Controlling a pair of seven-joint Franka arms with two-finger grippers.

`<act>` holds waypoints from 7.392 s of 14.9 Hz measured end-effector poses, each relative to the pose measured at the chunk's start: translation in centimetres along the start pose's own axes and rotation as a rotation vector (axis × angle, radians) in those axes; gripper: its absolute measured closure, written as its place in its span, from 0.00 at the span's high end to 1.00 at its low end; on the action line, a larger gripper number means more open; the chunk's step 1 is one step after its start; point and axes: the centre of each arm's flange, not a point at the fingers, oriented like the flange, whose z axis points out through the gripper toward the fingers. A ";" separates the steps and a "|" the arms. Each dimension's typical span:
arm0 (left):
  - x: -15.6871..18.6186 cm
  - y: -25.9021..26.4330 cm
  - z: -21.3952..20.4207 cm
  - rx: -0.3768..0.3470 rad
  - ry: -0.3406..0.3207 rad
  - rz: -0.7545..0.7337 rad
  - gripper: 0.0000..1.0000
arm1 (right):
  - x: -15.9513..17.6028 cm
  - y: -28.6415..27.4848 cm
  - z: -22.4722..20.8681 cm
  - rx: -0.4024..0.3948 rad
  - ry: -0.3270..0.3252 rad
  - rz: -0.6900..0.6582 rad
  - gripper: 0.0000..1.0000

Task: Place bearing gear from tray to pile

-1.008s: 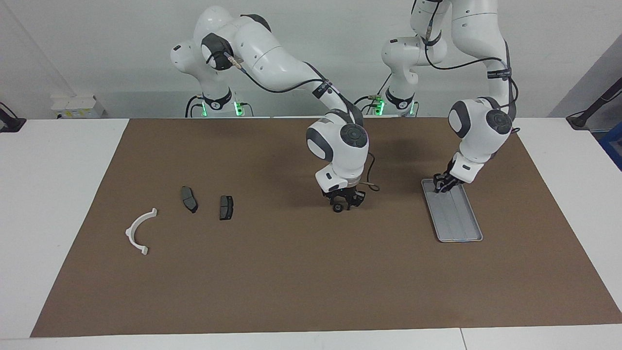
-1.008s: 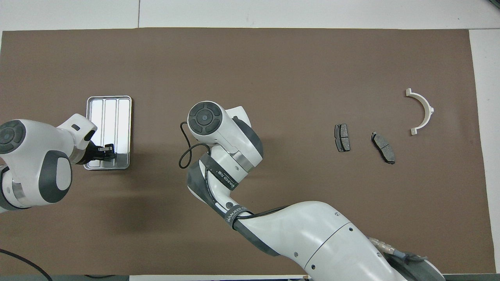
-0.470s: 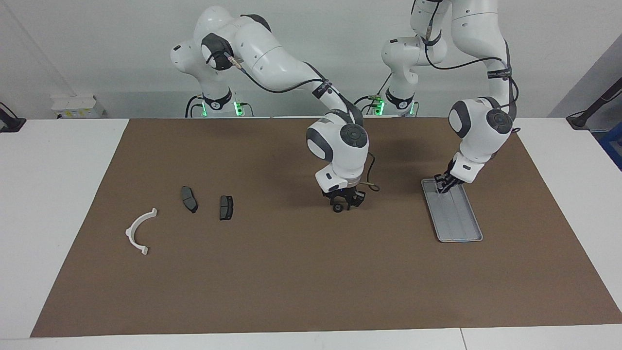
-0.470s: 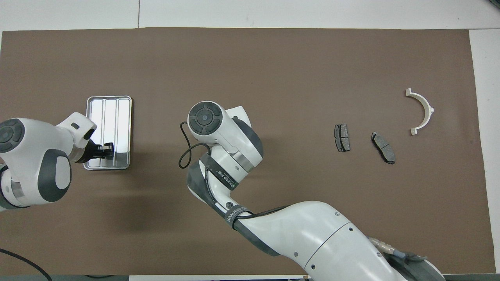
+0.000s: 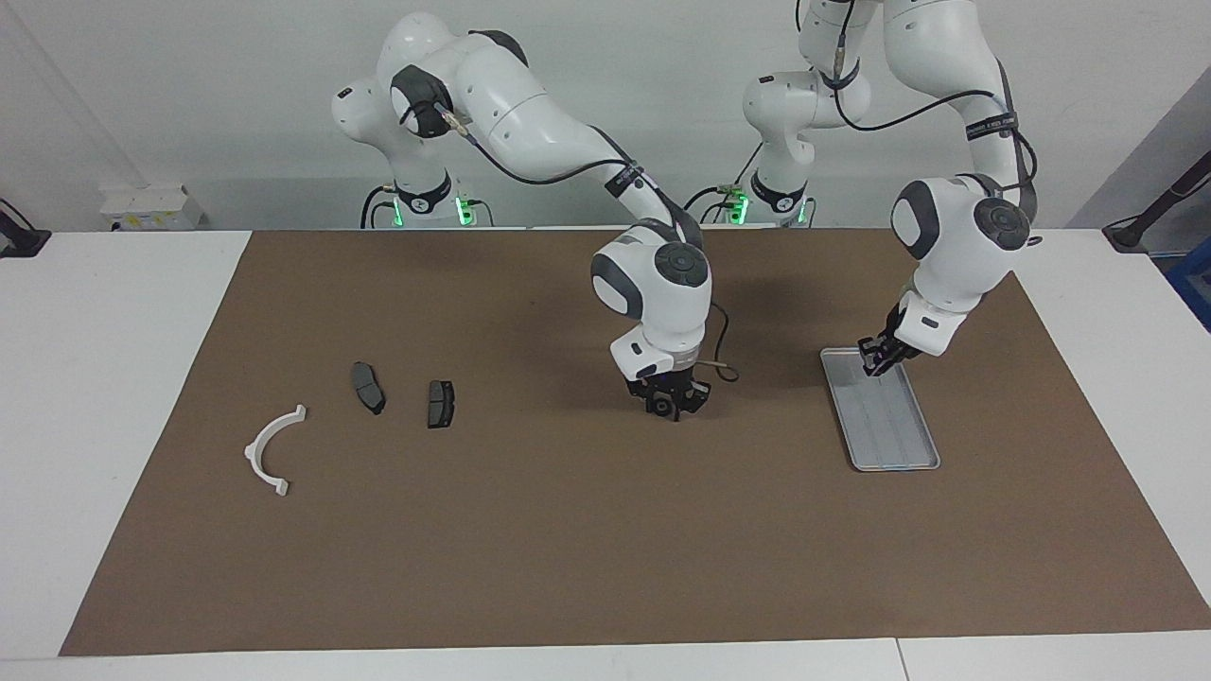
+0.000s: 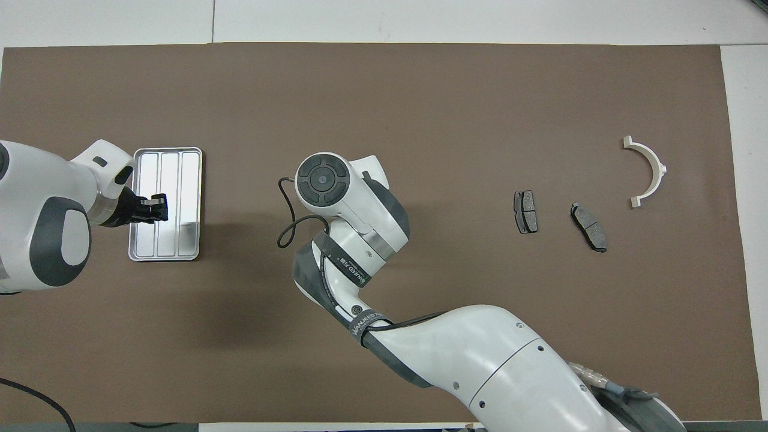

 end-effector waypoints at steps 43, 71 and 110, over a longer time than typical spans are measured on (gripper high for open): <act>-4.7 34.7 7.6 -0.024 0.039 -0.244 0.49 | 30.6 37.2 -0.4 -0.051 0.021 -0.675 0.60; -1.6 1.2 -21.6 -0.008 -0.008 -0.008 1.00 | 1.3 1.6 -3.6 -0.035 -0.053 0.023 1.00; -1.5 3.4 -22.6 0.027 -0.004 0.048 1.00 | 15.9 10.6 -9.0 -0.093 -0.053 -0.268 0.25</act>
